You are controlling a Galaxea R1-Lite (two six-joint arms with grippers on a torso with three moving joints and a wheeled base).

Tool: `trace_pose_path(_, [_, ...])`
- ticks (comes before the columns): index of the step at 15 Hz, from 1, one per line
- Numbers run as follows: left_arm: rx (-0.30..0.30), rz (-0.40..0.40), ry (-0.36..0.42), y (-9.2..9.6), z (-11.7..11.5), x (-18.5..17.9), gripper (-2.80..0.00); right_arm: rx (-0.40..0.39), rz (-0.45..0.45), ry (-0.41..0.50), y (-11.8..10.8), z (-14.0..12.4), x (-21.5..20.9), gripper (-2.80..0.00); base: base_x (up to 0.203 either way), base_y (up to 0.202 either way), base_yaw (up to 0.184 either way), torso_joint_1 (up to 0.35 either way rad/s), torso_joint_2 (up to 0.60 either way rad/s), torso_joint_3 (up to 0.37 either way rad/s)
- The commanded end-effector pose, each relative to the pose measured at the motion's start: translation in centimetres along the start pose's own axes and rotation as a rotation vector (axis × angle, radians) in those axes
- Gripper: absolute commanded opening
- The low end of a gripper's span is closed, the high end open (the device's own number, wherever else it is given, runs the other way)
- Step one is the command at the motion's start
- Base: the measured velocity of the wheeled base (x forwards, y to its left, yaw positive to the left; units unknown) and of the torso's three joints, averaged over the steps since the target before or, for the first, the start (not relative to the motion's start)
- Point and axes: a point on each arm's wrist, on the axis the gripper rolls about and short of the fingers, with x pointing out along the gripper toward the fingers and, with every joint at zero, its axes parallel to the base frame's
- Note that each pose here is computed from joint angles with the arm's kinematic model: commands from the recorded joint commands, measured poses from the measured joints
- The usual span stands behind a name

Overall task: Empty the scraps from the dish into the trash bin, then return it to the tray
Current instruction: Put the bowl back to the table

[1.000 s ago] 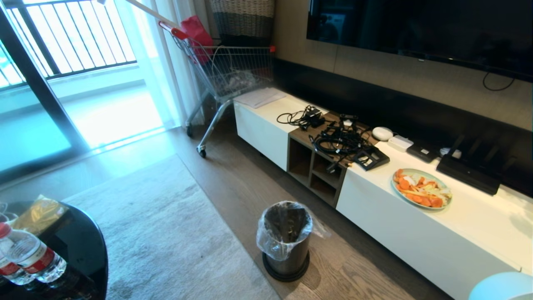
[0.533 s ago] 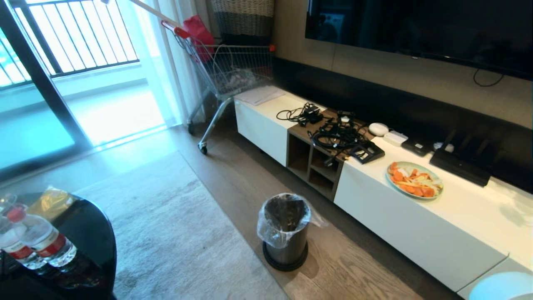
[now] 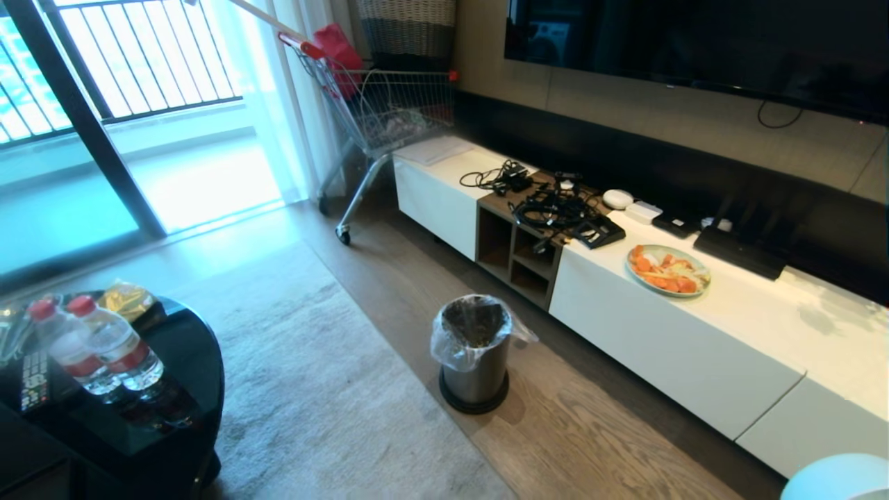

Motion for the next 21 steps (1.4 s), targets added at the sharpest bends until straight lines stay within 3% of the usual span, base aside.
trace_pose_path(1, [0.000, 0.000, -0.001, 0.00, 0.00, 0.00, -2.80, 0.000, 0.000, 0.001, 0.00, 0.01, 0.01, -2.80, -0.191, 0.000, -0.001, 0.007, 0.00, 0.005])
trace_pose_path(8, [0.001, 0.000, -0.001, 0.00, 0.00, 0.00, -2.80, 0.000, 0.000, 0.000, 0.00, 0.00, 0.01, -2.80, -0.179, 0.000, -0.001, 0.001, 0.00, 0.003])
trace_pose_path(21, [0.001, 0.000, -0.001, 0.00, 0.00, 0.00, -2.80, 0.000, 0.000, 0.000, 0.00, 0.02, 0.01, -2.80, -0.004, 0.000, 0.000, 0.000, 0.00, 0.000])
